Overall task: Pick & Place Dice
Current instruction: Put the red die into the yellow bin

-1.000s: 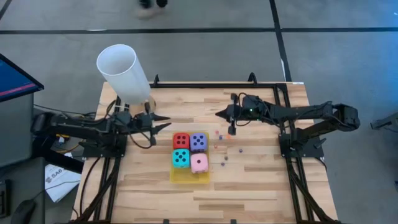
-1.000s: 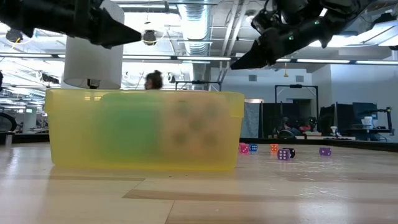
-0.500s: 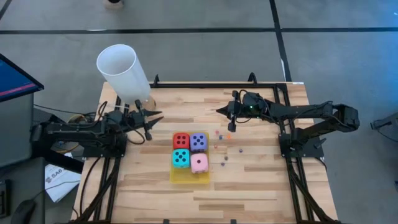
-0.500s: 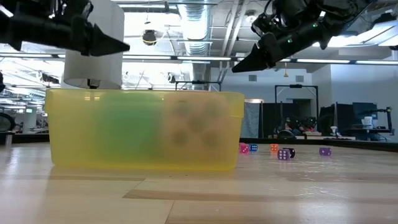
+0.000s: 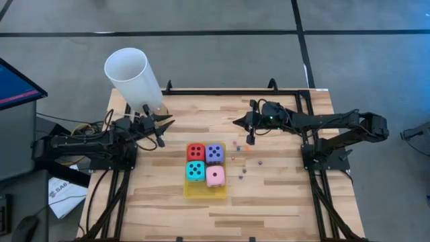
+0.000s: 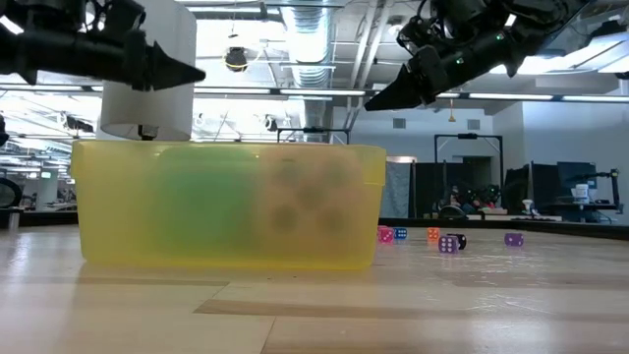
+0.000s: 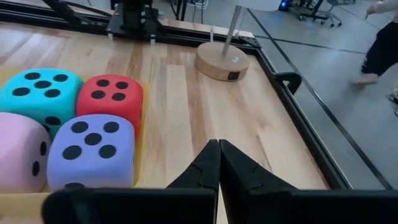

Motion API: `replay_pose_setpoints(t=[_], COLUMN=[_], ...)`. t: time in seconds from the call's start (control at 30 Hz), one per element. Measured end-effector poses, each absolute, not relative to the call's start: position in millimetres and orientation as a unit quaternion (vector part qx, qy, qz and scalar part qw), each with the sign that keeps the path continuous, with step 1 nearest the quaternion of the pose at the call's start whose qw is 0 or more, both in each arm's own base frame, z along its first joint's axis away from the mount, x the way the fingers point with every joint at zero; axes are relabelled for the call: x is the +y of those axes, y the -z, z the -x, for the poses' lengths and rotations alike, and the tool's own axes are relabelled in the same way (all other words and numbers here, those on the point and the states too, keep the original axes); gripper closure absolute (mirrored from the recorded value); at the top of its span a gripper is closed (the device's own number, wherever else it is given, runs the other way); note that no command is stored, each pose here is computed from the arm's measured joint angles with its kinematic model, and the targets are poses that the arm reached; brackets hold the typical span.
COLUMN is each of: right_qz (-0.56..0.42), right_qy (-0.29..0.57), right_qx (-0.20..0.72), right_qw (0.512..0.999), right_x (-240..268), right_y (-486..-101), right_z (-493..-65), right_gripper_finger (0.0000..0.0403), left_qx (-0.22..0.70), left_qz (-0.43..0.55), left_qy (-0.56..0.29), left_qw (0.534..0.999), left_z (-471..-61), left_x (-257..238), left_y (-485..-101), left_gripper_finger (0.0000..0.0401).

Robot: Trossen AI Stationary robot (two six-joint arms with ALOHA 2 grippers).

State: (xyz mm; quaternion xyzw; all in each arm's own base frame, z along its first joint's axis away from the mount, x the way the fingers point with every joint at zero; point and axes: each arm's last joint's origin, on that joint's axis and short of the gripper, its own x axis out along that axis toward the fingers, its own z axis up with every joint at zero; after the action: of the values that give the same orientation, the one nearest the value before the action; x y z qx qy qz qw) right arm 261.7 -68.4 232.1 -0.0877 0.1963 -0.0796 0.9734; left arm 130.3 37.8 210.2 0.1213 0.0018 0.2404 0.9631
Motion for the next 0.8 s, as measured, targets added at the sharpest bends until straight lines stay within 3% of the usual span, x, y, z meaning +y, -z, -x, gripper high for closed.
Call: replay_pose_setpoints(t=[0.2, 0.6, 0.8], right_qz=[0.039, -0.063, -0.076], right_qy=[0.091, 0.106, 0.097], right_qx=[0.201, 0.314, 0.352], right_qw=[0.974, 0.942, 0.928], right_x=[-69.7, -66.4, -63.3], right_y=[-230.4, -208.9, -190.5], right_z=[-260.6, -249.1, -265.3], right_gripper_finger=[0.0403, 0.0403, 0.0403], left_qx=[-0.030, -0.029, -0.029], left_qz=[-0.120, -0.122, -0.122], left_qy=[-0.246, -0.249, -0.249], left_qw=[0.961, 0.960, 0.960], left_z=[-129.7, -130.3, -130.4], left_x=[37.8, 38.2, 38.2], left_y=[-216.4, -216.4, -216.4], left_gripper_finger=[0.0311, 0.0311, 0.0311])
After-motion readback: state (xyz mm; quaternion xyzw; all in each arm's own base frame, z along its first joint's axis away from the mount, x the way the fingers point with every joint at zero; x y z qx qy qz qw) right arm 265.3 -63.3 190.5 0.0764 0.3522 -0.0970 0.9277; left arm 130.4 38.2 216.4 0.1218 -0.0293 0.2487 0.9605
